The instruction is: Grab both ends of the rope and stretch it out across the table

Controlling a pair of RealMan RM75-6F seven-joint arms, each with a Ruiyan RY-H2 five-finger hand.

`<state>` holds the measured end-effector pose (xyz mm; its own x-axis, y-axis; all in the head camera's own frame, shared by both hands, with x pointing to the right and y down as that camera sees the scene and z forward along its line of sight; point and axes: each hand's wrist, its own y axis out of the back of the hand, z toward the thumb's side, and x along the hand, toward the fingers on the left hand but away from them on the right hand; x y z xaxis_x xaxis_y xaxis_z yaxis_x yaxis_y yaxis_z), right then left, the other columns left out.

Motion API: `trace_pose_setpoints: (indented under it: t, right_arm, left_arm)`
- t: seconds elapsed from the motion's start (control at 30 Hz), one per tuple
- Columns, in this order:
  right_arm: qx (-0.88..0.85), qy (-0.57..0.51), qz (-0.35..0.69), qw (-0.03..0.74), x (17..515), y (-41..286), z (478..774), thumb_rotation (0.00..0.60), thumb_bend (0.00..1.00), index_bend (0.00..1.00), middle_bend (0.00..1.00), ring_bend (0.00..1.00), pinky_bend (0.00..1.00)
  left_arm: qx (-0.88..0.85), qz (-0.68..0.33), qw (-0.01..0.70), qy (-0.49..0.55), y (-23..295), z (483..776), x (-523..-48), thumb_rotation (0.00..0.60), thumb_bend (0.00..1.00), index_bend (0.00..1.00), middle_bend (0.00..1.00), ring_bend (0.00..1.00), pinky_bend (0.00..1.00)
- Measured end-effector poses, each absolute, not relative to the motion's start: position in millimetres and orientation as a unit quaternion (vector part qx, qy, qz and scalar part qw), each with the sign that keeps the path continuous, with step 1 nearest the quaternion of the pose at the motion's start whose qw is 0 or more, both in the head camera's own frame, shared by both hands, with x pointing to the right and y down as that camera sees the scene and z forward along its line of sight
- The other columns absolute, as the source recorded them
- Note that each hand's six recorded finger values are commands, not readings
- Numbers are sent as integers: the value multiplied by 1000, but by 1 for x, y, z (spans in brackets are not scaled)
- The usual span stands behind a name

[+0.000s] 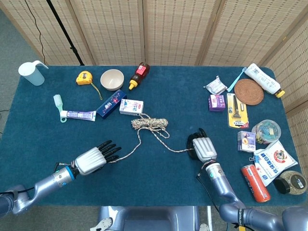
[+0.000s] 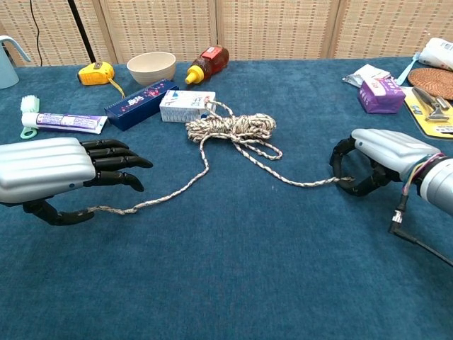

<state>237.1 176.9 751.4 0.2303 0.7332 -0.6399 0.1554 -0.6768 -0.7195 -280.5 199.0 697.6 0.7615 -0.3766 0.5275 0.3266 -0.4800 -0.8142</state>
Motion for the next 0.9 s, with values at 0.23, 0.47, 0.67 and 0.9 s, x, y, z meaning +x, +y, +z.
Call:
trace_pose_setpoints:
  t: [0.23, 0.47, 0.67, 0.9]
  right_arm:
    - [-739, -300, 541, 264, 236, 178, 752, 600, 520, 613, 339, 232, 0]
    - [-740, -300, 540, 266, 235, 177, 752, 600, 520, 614, 340, 234, 0]
    - [-739, -299, 542, 267, 235, 178, 752, 600, 520, 615, 341, 234, 0]
    - [-738, -299, 543, 267, 236, 177, 751, 600, 520, 616, 343, 234, 0]
  left_arm:
    - [-795, -331, 508, 15, 202, 689, -283, 600, 389, 341, 0, 0, 0]
    - [-800, -330, 502, 21, 204, 688, -287, 600, 388, 454, 32, 0, 0]
    - [-800, -329, 501, 27, 203, 688, -288, 600, 389, 467, 39, 0, 0]
    - [-799, -332, 501, 33, 201, 688, -288, 600, 389, 452, 39, 0, 0]
